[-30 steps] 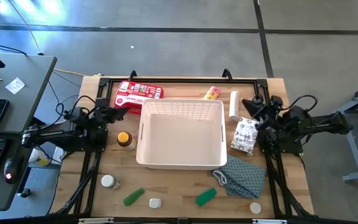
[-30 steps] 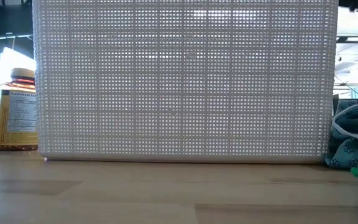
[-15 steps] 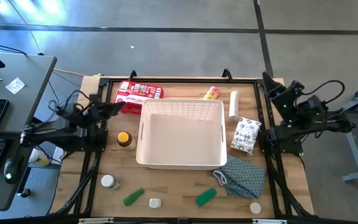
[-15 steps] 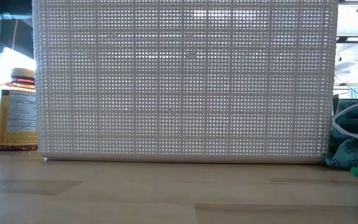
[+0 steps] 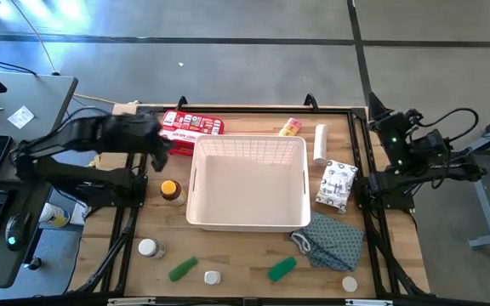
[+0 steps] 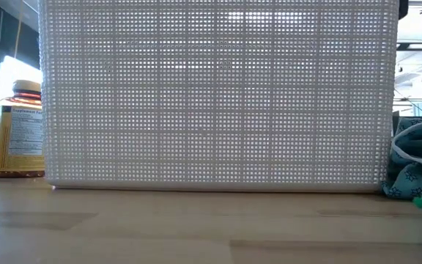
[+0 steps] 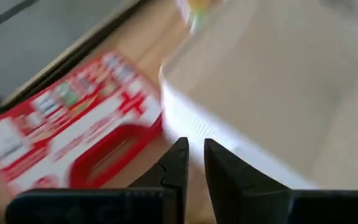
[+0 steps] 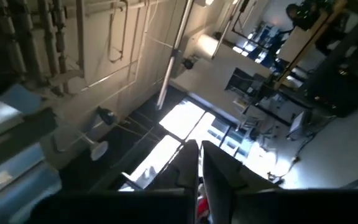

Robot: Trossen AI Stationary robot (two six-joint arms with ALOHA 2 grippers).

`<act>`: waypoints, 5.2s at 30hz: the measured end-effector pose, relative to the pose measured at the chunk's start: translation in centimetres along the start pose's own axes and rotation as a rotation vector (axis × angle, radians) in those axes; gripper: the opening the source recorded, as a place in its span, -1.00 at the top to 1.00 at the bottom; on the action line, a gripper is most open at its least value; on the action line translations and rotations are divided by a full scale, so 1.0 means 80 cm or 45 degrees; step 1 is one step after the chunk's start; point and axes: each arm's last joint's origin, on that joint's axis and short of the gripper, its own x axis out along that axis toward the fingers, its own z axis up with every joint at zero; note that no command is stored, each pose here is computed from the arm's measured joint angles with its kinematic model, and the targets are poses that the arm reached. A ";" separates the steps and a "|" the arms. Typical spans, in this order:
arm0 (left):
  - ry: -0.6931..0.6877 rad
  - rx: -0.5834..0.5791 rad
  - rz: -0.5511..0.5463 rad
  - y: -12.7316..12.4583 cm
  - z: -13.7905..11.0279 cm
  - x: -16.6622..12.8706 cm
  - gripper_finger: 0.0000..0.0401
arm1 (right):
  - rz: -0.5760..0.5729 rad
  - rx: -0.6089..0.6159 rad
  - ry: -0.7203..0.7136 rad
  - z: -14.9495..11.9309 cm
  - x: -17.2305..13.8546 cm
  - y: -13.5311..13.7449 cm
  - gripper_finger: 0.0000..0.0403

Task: Pick & place medical supplies in basket/bin
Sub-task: Put the red first aid kit box into the white container

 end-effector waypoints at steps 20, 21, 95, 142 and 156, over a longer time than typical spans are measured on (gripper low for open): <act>0.411 0.542 0.084 0.056 0.000 0.085 0.07 | -0.091 -0.330 0.003 -0.003 0.000 -0.004 0.94; 0.441 0.559 0.065 0.061 -0.007 0.089 0.02 | -0.092 -0.341 0.007 -0.004 0.000 -0.004 0.94; 0.307 0.354 0.292 0.050 0.126 0.006 0.58 | -0.212 -0.457 0.182 -0.035 -0.005 -0.025 0.94; 0.725 0.974 -0.312 -0.224 0.080 0.226 0.58 | 0.161 -0.209 0.229 0.007 -0.014 -0.016 0.94; 0.825 0.971 -0.229 -0.219 0.036 0.290 0.53 | 0.219 -0.219 0.305 0.002 -0.016 -0.017 0.94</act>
